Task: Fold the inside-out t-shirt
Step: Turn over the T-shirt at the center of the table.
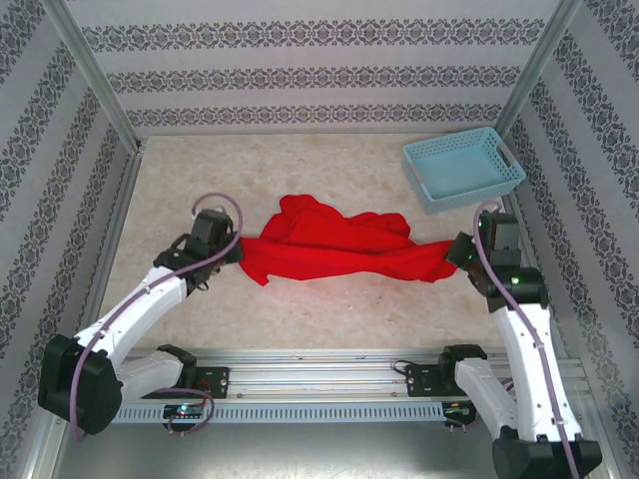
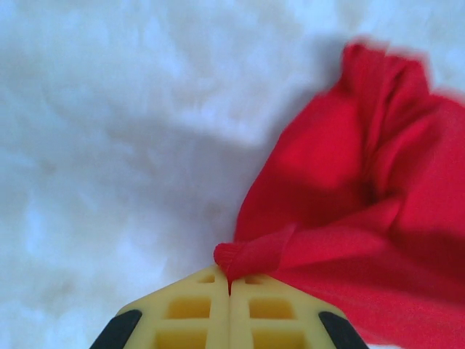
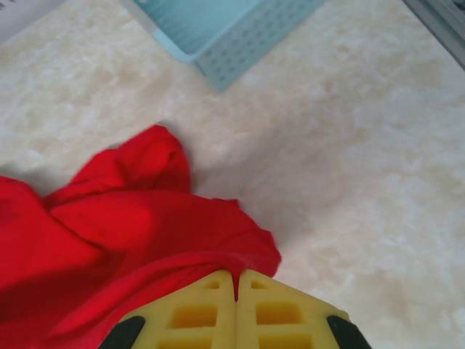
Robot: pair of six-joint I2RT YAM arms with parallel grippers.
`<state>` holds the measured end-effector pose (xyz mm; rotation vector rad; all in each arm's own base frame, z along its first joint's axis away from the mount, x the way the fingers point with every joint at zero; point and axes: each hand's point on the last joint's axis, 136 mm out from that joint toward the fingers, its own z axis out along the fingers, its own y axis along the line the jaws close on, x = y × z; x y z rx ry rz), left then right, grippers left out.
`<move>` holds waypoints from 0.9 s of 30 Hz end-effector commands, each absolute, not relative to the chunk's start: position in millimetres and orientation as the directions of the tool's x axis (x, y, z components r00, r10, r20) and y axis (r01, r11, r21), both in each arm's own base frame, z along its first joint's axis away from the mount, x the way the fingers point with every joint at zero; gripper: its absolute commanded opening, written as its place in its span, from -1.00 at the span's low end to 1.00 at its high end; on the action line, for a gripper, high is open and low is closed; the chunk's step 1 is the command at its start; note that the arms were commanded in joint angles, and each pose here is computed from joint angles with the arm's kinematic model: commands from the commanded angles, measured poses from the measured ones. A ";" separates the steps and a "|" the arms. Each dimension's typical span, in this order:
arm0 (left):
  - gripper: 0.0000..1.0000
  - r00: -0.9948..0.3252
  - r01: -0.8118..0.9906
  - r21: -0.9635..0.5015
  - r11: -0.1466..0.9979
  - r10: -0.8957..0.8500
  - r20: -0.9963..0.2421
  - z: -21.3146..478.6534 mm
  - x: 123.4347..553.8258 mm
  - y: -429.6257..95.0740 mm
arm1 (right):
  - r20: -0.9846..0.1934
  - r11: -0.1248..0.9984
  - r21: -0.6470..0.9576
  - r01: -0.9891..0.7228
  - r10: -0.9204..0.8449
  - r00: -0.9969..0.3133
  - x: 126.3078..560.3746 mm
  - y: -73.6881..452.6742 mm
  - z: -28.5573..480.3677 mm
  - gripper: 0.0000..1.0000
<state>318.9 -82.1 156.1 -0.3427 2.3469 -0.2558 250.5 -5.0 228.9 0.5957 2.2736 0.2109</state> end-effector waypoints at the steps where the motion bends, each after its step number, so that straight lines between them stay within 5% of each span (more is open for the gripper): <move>1: -1.00 -0.487 -0.125 -0.393 0.911 -0.402 -0.775 264.8 361.4 -78.1 | -0.779 0.883 0.421 0.207 0.470 -0.416 279.6 1.7 336.0 -1.00; 7: -1.00 -0.198 -0.010 -0.456 0.890 -0.449 -0.871 404.6 346.7 -64.3 | -0.887 0.895 0.443 0.042 0.445 -0.127 251.5 2.9 473.7 -1.00; 13: -1.00 0.030 0.075 -0.474 0.878 -0.477 -0.878 479.0 284.2 -40.8 | -0.897 0.902 0.420 -0.099 0.429 0.109 187.1 7.4 563.9 -1.00; 20: -1.00 0.132 0.055 -0.439 0.897 -0.442 -0.887 505.4 240.4 -18.3 | -0.883 0.915 0.382 -0.131 0.403 0.240 150.2 4.2 612.6 -1.00; 27: -1.00 0.010 -0.052 -0.380 0.924 -0.380 -0.925 478.7 278.6 -21.2 | -0.898 0.911 0.395 -0.120 0.410 0.159 192.4 7.7 597.0 -1.00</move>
